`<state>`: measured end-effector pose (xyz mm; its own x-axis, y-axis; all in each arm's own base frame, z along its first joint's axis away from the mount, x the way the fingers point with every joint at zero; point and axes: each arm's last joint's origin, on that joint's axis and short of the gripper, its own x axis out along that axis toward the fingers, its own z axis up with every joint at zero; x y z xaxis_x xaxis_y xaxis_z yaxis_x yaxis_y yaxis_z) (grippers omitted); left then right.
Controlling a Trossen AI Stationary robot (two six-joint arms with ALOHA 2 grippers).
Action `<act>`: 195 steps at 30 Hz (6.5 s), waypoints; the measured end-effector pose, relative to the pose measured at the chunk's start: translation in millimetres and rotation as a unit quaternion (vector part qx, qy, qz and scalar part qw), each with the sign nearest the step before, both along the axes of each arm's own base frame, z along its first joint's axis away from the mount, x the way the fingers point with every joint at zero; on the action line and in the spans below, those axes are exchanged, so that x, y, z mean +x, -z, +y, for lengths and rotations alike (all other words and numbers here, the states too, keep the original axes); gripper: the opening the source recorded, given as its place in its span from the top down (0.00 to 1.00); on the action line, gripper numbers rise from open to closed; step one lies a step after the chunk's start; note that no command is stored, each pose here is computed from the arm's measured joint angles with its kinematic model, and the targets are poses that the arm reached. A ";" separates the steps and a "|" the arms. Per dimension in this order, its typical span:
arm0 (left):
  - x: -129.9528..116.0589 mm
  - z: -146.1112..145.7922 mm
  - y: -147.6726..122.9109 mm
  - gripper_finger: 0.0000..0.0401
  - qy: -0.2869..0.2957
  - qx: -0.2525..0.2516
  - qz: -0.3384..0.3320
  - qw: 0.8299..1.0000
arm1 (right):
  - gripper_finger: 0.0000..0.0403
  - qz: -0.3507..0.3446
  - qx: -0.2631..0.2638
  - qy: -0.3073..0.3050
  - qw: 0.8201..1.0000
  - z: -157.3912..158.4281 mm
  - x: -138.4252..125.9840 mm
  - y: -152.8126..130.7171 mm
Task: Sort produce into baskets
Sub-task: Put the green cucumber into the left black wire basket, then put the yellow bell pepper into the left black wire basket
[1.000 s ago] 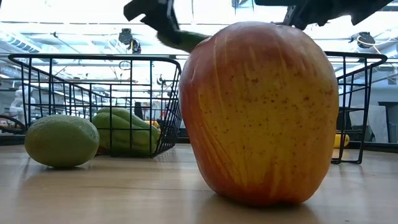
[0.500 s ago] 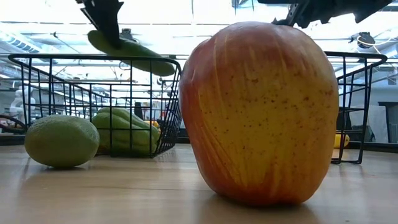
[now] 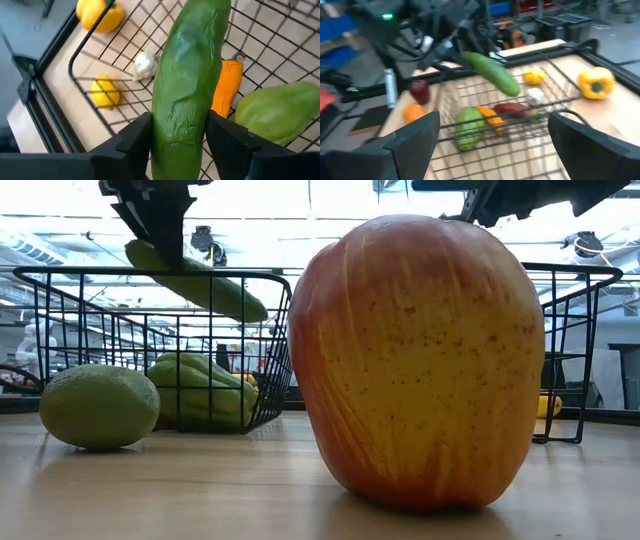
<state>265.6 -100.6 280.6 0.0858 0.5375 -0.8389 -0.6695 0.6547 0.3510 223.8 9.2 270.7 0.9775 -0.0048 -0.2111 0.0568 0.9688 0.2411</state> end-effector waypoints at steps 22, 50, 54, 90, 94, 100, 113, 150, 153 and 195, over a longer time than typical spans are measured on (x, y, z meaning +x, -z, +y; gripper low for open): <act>-23.4 89.7 -61.9 0.31 0.071 0.208 0.025 0.975 | 0.10 0.037 0.022 0.021 0.999 9.9 -2.7 7.1; 3.6 276.0 -43.5 0.31 0.371 0.072 0.095 0.921 | 0.10 0.085 -0.041 0.001 0.996 11.6 -5.9 15.7; 0.7 293.8 -33.0 0.31 0.421 0.033 0.067 0.904 | 0.10 0.100 -0.051 -0.002 0.994 11.4 -7.0 18.3; -14.2 343.9 30.9 0.11 0.363 -0.114 0.136 0.915 | 0.10 0.107 -0.099 -0.005 0.989 5.1 -7.0 19.3; -12.8 347.5 31.8 0.09 0.376 -0.095 0.132 0.912 | 0.10 0.107 -0.100 -0.005 0.989 5.1 -7.0 19.4; -14.9 347.1 44.5 0.09 0.387 -0.121 0.122 0.906 | 0.10 0.108 -0.101 -0.006 0.989 5.1 -7.0 19.5; -9.4 352.0 74.9 0.09 0.403 -0.123 0.121 0.899 | 0.10 0.108 -0.101 -0.006 0.989 5.1 -7.0 19.5; -3.9 346.4 44.7 0.19 0.362 -0.080 0.138 0.919 | 0.10 0.118 -0.104 -0.007 0.988 5.1 -7.8 21.4; -5.7 337.7 11.8 0.20 0.348 -0.055 0.118 0.928 | 0.10 0.119 -0.104 -0.007 0.987 5.0 -7.9 21.6; 1.2 94.2 17.7 0.20 0.157 0.040 -0.141 0.977 | 0.10 0.126 -0.076 0.000 0.989 5.7 -8.6 23.1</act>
<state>266.8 -6.4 262.9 0.4785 0.5110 -0.7141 -0.5177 0.8210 0.2406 215.1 14.9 247.6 0.8936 -0.0546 -0.4456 0.0957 0.9929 0.0702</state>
